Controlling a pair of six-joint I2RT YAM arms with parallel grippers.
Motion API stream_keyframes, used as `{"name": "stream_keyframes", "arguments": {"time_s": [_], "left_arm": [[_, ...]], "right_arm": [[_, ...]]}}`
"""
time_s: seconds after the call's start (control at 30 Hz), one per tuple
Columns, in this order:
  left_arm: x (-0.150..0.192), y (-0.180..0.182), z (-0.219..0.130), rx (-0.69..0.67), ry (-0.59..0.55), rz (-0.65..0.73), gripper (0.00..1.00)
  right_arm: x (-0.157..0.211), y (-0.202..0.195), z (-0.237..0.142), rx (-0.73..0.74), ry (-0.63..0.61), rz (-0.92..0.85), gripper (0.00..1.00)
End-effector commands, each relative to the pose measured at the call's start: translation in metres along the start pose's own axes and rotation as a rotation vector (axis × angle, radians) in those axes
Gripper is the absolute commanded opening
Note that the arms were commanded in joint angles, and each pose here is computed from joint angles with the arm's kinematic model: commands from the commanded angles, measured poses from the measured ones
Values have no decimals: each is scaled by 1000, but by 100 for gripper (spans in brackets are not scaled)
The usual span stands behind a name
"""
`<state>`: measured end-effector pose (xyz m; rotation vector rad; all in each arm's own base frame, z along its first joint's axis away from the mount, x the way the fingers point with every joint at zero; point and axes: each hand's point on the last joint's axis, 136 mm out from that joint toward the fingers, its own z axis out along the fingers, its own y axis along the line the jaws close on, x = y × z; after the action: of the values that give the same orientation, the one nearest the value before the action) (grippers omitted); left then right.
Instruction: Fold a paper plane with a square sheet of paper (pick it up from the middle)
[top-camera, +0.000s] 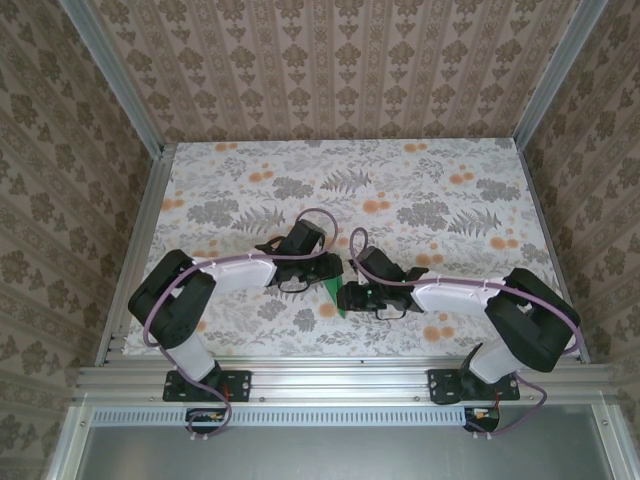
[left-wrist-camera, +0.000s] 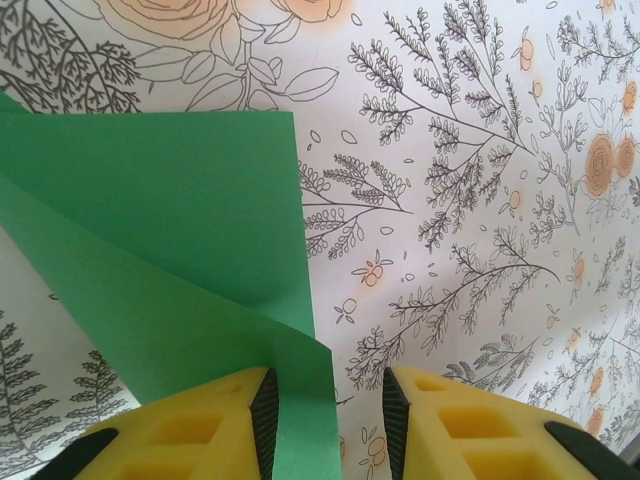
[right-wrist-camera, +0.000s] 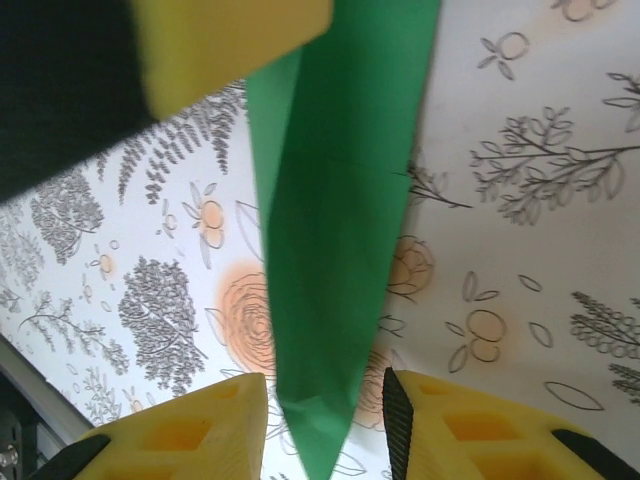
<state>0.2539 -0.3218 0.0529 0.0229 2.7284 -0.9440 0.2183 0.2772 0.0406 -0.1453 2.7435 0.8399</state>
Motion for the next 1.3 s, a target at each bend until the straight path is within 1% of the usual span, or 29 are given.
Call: {"name": "stream_keyframes", "arguments": {"time_s": [0.0,0.17,0.37,0.47,0.8,1.03,1.2,1.27], "left_arm": [[5,1,-4,-5,6,28,36],[5,1,-3,-6,8,26,35],[5,0,-2,-5,12,29,35],[5,-1,-1,-2,12,29,35],[5,-1,0,1,14,28,35],[5,-2,0,1,15,28,34],[5,-1,0,-1,16,27,34],[5,0,0,-3,16,25,35]], "right_arm": [[-4,8,-1,15,-4,-30,37],[0,10,-1,51,-3,-63,37],[0,-1,-4,182,-17,-120,37],[1,1,-2,190,-9,-138,34],[5,4,6,227,6,-172,34],[6,3,7,232,1,-174,21],[7,1,8,232,5,-169,15],[8,0,9,230,5,-163,11]]}}
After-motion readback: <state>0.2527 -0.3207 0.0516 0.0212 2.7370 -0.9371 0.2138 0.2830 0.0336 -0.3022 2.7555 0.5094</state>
